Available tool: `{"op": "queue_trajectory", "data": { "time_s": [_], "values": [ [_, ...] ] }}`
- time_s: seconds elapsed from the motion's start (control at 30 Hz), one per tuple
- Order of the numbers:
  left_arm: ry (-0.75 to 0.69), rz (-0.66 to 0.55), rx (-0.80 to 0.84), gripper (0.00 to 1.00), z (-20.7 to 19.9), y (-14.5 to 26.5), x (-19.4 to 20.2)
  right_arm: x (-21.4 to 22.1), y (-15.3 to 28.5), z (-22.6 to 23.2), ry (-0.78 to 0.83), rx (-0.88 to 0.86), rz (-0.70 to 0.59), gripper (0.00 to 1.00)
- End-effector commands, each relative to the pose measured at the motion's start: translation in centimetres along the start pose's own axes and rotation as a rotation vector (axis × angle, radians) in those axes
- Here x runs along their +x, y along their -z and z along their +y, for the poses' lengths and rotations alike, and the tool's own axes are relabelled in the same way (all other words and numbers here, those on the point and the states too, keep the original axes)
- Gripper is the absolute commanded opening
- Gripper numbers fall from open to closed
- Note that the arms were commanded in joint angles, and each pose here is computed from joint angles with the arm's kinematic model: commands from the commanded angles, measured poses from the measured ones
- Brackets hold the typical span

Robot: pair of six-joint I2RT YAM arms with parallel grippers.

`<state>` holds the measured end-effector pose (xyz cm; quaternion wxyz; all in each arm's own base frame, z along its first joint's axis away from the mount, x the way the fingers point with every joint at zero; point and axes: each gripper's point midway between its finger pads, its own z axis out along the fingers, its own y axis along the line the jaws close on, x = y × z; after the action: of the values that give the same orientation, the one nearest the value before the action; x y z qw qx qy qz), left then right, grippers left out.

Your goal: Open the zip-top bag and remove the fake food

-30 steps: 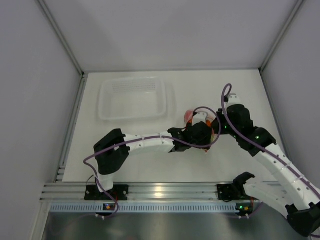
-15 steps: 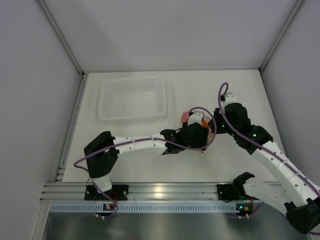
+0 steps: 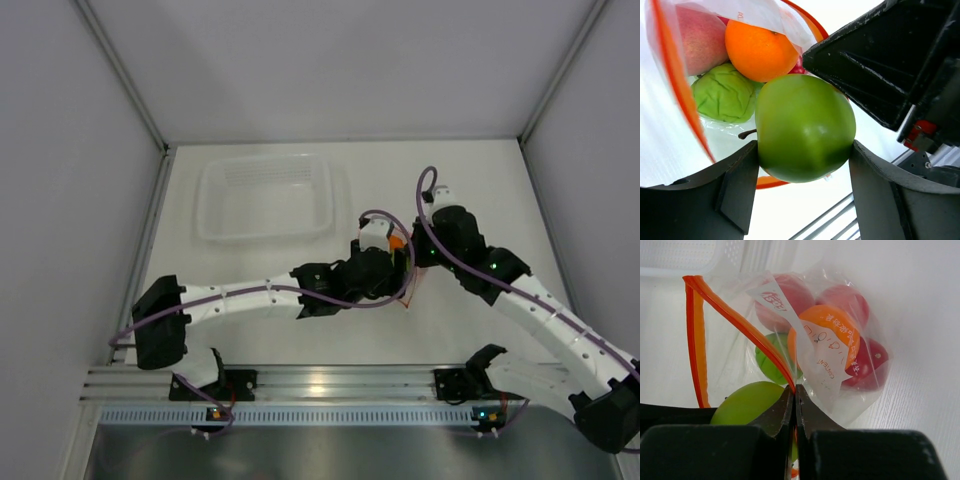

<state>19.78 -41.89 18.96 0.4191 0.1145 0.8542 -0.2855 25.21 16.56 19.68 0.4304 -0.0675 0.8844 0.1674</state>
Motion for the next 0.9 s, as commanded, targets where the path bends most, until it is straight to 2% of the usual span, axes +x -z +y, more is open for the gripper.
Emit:
{"op": "queue_trajectory", "data": {
  "time_s": [0.0, 0.27, 0.4, 0.5, 0.67, 0.77, 0.87],
  "values": [
    [0.075, -0.089, 0.06, 0.0, -1.0, 2.2, -3.2, -1.0, -0.3, -0.3, 0.011, 0.044, -0.048, 0.0],
    [0.102, -0.16, 0.132, 0.0, -0.5, 7.2, -6.0, -1.6, -2.1, -0.3, -0.017, 0.068, -0.07, 0.0],
    [0.091, -0.24, 0.031, 0.0, 2.1, 9.3, -8.1, -2.4, -2.2, -0.9, -0.033, 0.099, -0.088, 0.0],
    [0.076, -0.318, -0.14, 0.0, 5.5, 10.6, -10.3, -2.8, -1.9, -1.7, -0.046, 0.12, -0.102, 0.0],
    [0.119, -0.305, -0.238, 0.0, 10.5, 9.6, -12.7, -3.5, -1.0, -1.8, -0.062, 0.11, -0.125, 0.0],
    [0.178, -0.353, -0.384, 0.0, 16.7, 9.2, -15.5, -3.6, -0.4, -1.3, -0.059, 0.079, -0.127, 0.0],
    [0.196, -0.345, -0.492, 0.0, 20.8, 8.1, -16.0, -3.4, 0.1, -0.6, -0.06, 0.035, -0.124, 0.0]
  ]
}}
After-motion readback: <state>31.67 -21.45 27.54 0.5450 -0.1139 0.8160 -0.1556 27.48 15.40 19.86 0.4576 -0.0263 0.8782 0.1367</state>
